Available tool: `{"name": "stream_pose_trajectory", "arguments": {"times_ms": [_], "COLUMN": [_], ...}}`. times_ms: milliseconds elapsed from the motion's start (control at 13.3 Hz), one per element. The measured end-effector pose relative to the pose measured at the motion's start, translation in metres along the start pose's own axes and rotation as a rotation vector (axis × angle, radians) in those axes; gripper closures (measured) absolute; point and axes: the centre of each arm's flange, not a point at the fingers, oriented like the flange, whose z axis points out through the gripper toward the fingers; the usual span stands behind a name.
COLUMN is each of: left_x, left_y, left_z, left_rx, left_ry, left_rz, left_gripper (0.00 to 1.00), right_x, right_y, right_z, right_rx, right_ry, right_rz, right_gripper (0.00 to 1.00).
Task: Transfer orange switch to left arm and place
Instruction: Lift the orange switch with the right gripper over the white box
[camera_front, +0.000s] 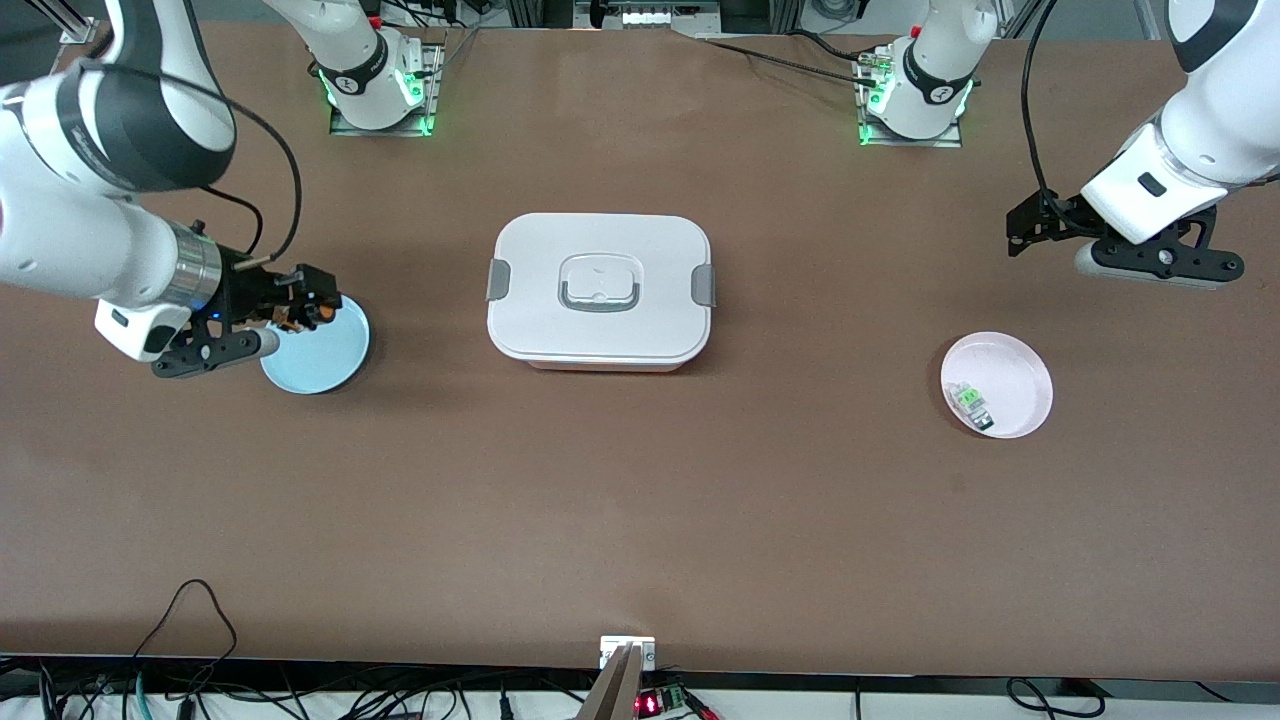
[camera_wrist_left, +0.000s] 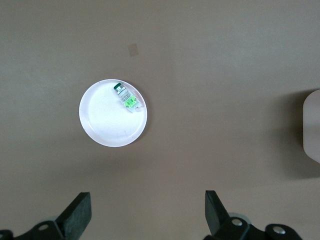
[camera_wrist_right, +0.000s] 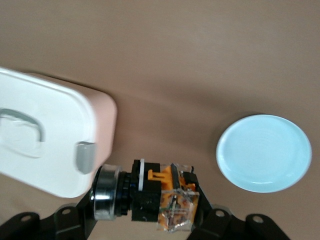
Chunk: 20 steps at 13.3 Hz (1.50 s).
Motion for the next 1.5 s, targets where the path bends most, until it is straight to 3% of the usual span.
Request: {"name": "stream_pose_trajectory", "arguments": {"times_ms": [150,451,677,1053,1504], "left_x": [0.0,0.0,0.0,0.0,0.0], "left_y": [0.0,0.0,0.0,0.0,0.001], "left_z": [0.0,0.0,0.0,0.0,0.0], "left_rx": [0.0,0.0,0.0,0.0,-0.009], "left_ry": [0.0,0.0,0.0,0.0,-0.001], "left_rz": [0.0,0.0,0.0,0.0,0.0], "left_gripper": [0.0,0.0,0.0,0.0,0.0], "right_x": [0.001,0.004,0.009,0.014,0.027], "right_y": [-0.039,-0.073,-0.082,-0.125,-0.162], "right_z": [-0.019,-0.021,-0.013,-0.01,-0.009], "right_rx": [0.087,0.327,0.394,0.401,0.329], "right_ry": [0.03,0.036,0.051,0.161,0.396], "right_rz": [-0.045,-0.053,-0.174,-0.464,-0.923], "right_gripper": [0.26,0.26,0.26,0.26,0.26]}}
